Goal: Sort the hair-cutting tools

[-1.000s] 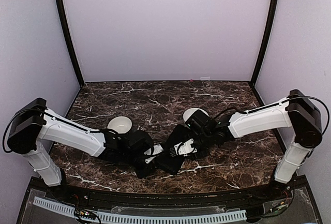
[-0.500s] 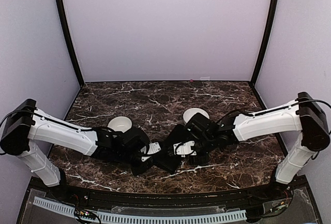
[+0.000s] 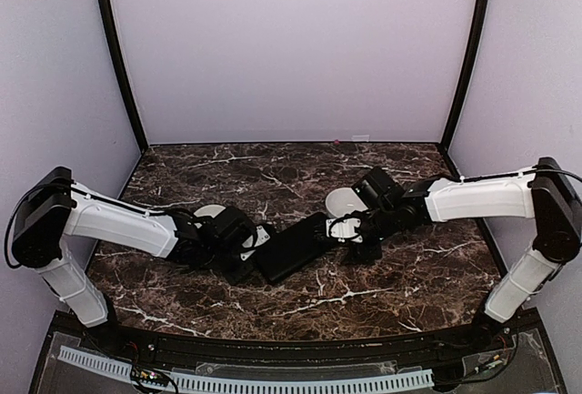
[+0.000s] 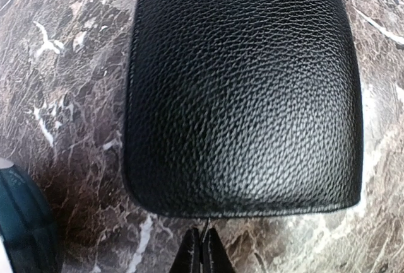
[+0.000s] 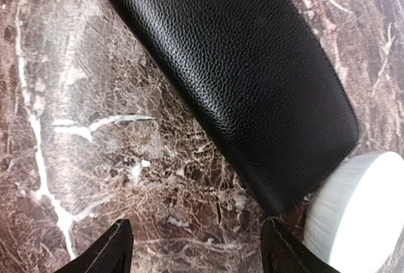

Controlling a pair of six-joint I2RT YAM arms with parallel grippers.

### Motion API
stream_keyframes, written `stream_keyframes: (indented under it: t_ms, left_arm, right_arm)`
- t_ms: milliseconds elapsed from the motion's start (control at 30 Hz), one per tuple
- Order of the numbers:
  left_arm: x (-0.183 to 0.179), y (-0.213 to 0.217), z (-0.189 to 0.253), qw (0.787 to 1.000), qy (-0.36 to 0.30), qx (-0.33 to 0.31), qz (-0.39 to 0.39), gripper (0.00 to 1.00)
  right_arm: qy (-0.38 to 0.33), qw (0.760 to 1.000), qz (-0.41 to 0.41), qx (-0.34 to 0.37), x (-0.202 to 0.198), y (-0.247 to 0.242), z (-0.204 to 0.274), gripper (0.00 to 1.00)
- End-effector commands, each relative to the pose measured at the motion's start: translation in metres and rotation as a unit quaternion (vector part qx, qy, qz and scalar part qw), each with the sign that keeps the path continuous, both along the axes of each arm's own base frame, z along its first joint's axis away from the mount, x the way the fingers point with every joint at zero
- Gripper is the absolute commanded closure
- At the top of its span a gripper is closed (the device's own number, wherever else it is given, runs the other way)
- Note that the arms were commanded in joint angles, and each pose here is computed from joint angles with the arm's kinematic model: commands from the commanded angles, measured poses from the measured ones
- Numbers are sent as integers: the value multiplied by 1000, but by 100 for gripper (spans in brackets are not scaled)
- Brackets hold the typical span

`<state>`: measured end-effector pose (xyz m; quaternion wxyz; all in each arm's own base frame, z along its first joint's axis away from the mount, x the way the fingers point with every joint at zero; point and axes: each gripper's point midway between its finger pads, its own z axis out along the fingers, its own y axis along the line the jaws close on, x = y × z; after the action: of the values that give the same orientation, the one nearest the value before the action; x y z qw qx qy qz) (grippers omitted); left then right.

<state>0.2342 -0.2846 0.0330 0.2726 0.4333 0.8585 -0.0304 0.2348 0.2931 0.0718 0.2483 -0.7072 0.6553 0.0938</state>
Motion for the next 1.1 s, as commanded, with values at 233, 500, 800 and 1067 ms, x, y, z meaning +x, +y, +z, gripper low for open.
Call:
stream_keyframes:
  t_ms: [233,500,800,1067]
  left_arm:
    - [10,-8,9,1000,-20,-9,1,100]
    - [11,-7,6,1000,-24,-6,-1,100]
    - [16,-5,4,1000,-27,-1,0,100]
    - [16,1,5,1000,-29,3,5,100]
  right_arm:
    - [-29,998,-58,-11,49,2,-27,30]
    - [-31,995,-92,-24,68,-10,-36,30]
    - [-37,993,-107,-27,86,-4,-40,30]
    - [-42,990,-131,-37,95,-15,-42,31]
